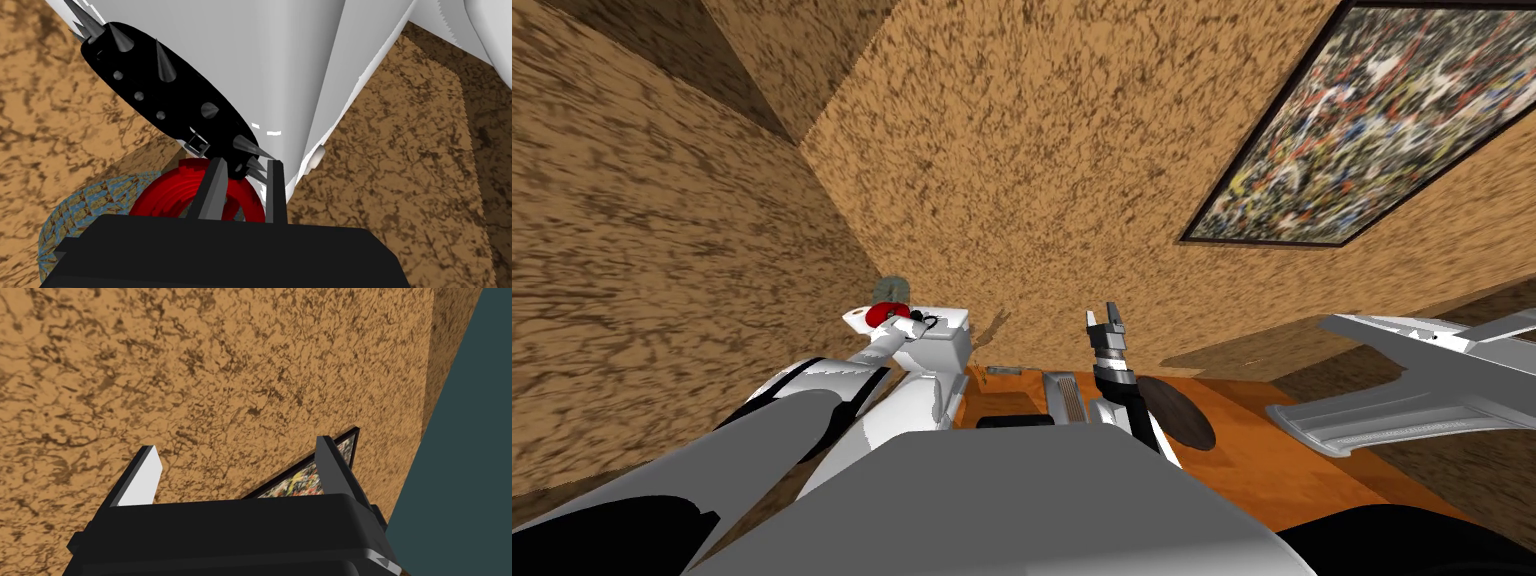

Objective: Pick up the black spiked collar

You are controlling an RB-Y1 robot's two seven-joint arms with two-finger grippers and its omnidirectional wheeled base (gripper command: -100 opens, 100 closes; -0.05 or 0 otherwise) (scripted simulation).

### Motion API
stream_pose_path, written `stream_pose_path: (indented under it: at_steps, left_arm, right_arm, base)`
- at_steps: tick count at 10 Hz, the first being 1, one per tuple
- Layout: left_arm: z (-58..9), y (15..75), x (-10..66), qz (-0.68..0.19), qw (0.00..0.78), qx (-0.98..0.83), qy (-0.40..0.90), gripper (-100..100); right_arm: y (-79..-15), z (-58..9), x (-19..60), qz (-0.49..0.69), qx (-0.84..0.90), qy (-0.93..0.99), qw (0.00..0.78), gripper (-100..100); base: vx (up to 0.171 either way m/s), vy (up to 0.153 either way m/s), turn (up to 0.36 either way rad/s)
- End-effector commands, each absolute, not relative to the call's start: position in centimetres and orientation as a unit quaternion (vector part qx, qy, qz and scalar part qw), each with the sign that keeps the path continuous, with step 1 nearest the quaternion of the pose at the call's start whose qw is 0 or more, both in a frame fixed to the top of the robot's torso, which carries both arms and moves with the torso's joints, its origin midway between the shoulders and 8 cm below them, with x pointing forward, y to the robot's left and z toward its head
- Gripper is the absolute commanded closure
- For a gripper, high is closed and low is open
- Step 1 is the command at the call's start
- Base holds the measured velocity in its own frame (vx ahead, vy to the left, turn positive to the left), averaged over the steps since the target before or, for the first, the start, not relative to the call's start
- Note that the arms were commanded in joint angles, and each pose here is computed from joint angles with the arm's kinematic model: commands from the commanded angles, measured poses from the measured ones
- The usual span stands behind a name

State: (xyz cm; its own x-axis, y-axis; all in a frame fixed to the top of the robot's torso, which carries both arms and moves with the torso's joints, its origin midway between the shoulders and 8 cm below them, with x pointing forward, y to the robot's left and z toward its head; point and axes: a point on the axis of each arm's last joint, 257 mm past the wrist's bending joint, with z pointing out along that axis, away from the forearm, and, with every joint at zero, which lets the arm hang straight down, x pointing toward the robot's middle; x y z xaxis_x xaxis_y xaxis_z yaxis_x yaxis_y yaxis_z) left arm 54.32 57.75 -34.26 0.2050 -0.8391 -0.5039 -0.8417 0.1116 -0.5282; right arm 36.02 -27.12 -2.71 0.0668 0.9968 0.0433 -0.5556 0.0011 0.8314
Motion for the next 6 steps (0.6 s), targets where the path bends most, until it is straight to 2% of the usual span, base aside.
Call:
stream_pose_path:
  at_steps: [1, 2, 3, 4, 6]
  left_arm:
    - [-34.3, 57.8, 54.3, 0.002, 0.398, -0.666, 0.630, 100]
    - [-34.3, 57.8, 54.3, 0.002, 0.398, -0.666, 0.631, 100]
    - [-34.3, 57.8, 54.3, 0.002, 0.398, -0.666, 0.631, 0]
    - [-33.4, 57.7, 54.8, -0.003, 0.403, -0.665, 0.629, 100]
    - [-33.2, 56.6, 55.6, -0.009, 0.403, -0.655, 0.639, 100]
  right_arm:
    - [-27.1, -2.7, 36.0, 0.610, 0.358, 0.308, 0.637, 0]
    - [-27.1, -2.7, 36.0, 0.609, 0.358, 0.308, 0.637, 0]
    - [-27.1, -2.7, 36.0, 0.609, 0.358, 0.308, 0.637, 0]
    - [-27.1, -2.7, 36.0, 0.609, 0.358, 0.308, 0.637, 0]
    - [-27.1, -2.7, 36.0, 0.609, 0.358, 0.308, 0.637, 0]
  base:
    - [-0.005, -0.001, 0.003]
    - [0.000, 0.000, 0.000]
    - [0.000, 0.000, 0.000]
    - [0.020, -0.005, 0.063]
    - [0.051, -0.043, 0.174]
